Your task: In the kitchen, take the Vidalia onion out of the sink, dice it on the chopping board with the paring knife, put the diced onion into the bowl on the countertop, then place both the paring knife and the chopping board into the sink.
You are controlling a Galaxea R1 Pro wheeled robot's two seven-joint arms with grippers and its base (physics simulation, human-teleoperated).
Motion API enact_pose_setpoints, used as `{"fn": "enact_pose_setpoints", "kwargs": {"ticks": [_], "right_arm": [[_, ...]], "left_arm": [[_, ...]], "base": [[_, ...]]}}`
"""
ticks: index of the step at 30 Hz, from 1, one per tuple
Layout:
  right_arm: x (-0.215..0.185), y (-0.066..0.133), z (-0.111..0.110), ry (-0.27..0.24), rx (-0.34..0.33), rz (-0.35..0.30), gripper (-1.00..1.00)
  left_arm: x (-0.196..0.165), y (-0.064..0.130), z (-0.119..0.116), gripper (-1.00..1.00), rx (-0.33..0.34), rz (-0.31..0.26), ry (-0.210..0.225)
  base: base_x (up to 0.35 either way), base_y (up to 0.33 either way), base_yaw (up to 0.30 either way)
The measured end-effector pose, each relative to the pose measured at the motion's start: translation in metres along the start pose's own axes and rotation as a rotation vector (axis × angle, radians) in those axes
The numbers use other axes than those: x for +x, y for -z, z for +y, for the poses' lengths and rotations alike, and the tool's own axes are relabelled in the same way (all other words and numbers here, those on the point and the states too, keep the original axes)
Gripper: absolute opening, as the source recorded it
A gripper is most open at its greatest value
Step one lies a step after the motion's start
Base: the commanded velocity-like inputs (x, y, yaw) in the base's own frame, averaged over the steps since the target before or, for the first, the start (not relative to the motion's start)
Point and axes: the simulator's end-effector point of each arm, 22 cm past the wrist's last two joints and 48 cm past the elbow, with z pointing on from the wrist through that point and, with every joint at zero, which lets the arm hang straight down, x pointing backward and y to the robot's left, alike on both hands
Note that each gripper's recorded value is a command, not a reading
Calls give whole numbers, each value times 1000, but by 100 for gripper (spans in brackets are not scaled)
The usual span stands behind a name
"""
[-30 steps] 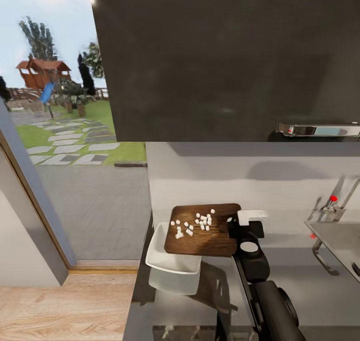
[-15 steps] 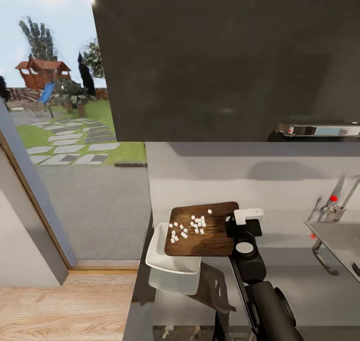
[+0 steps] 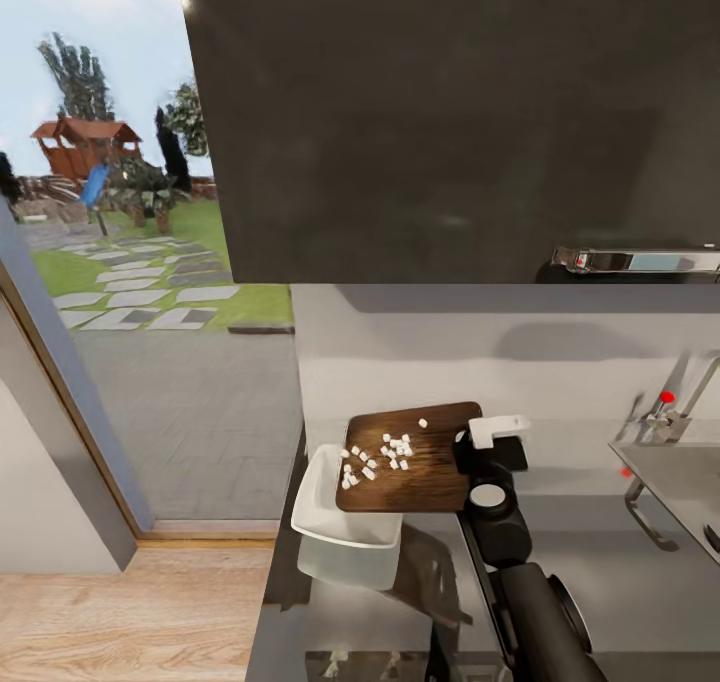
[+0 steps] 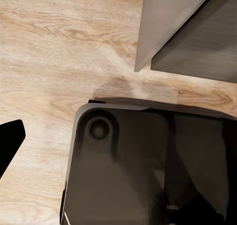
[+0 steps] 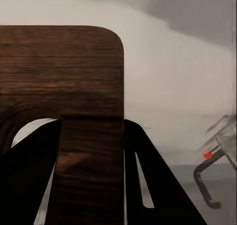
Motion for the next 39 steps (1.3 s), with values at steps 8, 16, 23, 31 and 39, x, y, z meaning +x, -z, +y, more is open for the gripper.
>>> {"fn": "enact_pose_setpoints", "kwargs": {"ticks": [8,16,23,31,39], "right_arm": [[-3,0,-7,33,31,-13,-100],[-9,4,3,40,12,-28,-100],[-13,8,5,54,28,-41,-100],[-14,8,1,54,43,-43,-100],[-14,8,-2,54,61,-44,-100]], "left_arm": [[0,0,0,100,0,0,0],[0,0,0,100,0,0,0],[0,0,-1,100,1,0,0],[0,0,-1,100,1,0,1],[0,0,-1,100,1,0,1]], "base": [[0,0,0],[0,0,0],[0,0,0],[0,0,0],[0,0,0]]}}
